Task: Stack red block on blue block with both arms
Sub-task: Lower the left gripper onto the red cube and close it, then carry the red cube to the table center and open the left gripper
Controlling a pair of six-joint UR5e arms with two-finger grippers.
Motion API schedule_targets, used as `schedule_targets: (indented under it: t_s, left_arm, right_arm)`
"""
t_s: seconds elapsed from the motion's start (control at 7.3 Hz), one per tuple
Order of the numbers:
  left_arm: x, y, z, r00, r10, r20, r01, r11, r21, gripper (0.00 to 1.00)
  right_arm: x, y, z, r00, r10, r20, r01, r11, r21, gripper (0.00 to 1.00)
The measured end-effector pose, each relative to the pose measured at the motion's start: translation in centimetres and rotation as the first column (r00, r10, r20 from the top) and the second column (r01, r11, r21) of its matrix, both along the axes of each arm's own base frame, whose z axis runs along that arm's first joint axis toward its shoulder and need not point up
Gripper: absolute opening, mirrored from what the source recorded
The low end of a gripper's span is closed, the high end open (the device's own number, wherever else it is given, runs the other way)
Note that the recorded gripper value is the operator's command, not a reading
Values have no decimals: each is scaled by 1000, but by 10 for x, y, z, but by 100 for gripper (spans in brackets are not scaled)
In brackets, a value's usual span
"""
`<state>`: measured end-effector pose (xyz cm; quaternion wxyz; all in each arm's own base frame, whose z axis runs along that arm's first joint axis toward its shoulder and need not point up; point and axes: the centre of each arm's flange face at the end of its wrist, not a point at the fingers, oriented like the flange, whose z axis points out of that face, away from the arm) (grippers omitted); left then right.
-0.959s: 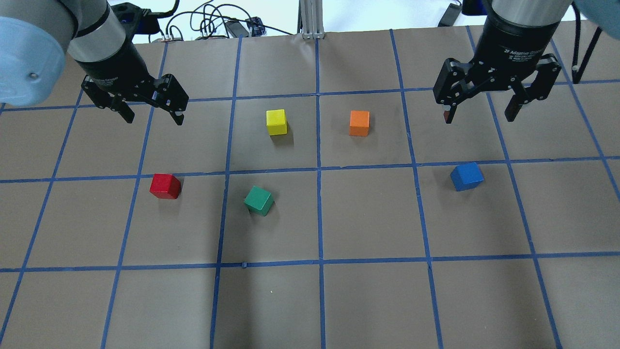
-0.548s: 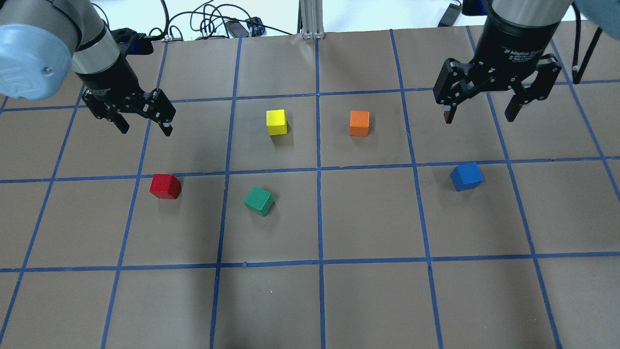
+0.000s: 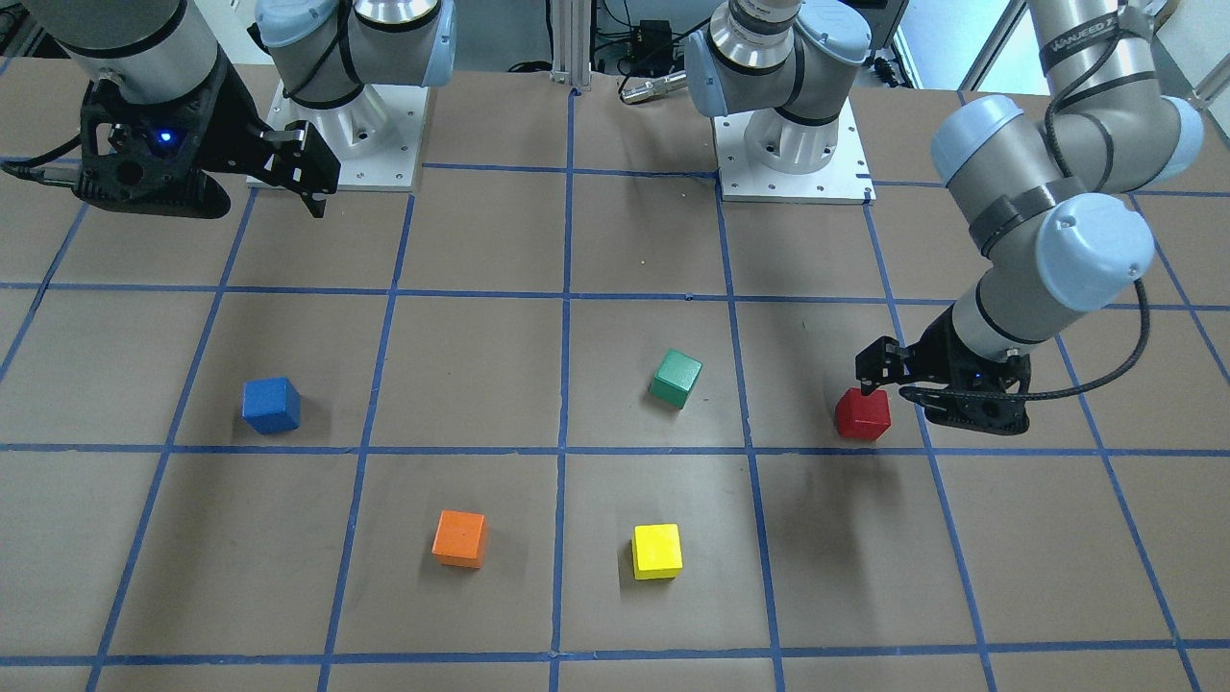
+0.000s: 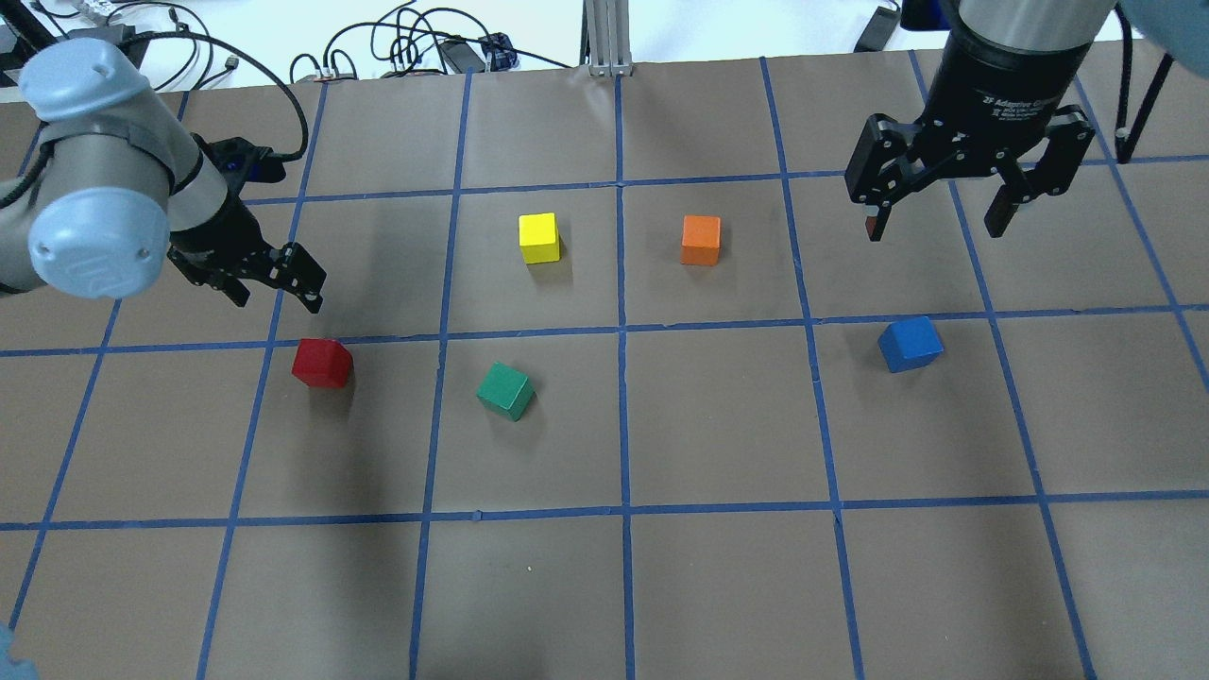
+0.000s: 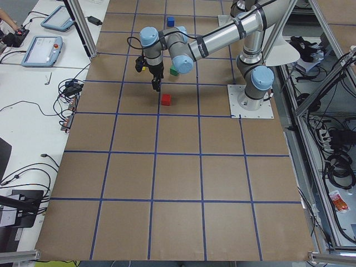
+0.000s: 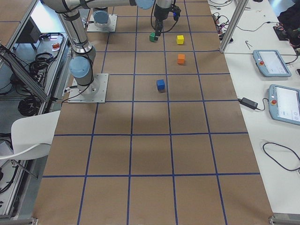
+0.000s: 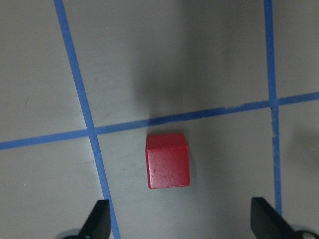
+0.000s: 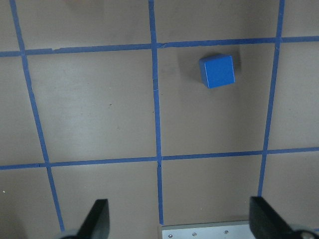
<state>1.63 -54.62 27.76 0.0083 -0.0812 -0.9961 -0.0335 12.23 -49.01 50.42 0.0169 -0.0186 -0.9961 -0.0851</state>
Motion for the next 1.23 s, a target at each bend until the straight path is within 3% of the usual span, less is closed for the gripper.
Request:
schedule_targets:
  t_s: [0.27,0.41,0.55,0.68,0.96,1.23]
  left_arm:
    - [-3,14,-47,1000,-12,-3,12,1000,-4,100]
    - [-5,21,-66,1000,-12,-7,12,1000,15,91]
    - [-6,24,-79,1000,-7,-8,7,1000,23,15]
    - [-5,23,-85,1000,-2,-3,2,1000,18,0]
    - [-13,10,-78,1000,-21,17,21,999,-32,0]
    - [-61,-10,-45,1000,3,26,-1,997,-75,0]
  right_arm:
    - [0,0,0,1000,0,0,0,1000,1,100]
    - [0,0,0,1000,0,0,0,1000,2,100]
    - [0,0,0,1000,0,0,0,1000,2,100]
    - [0,0,0,1000,-1,0,1,1000,1,100]
    - [-1,0,0,1000,-2,1,2,1000,-1,100]
    - [-1,-1,2,1000,-3,1,3,1000,-6,100]
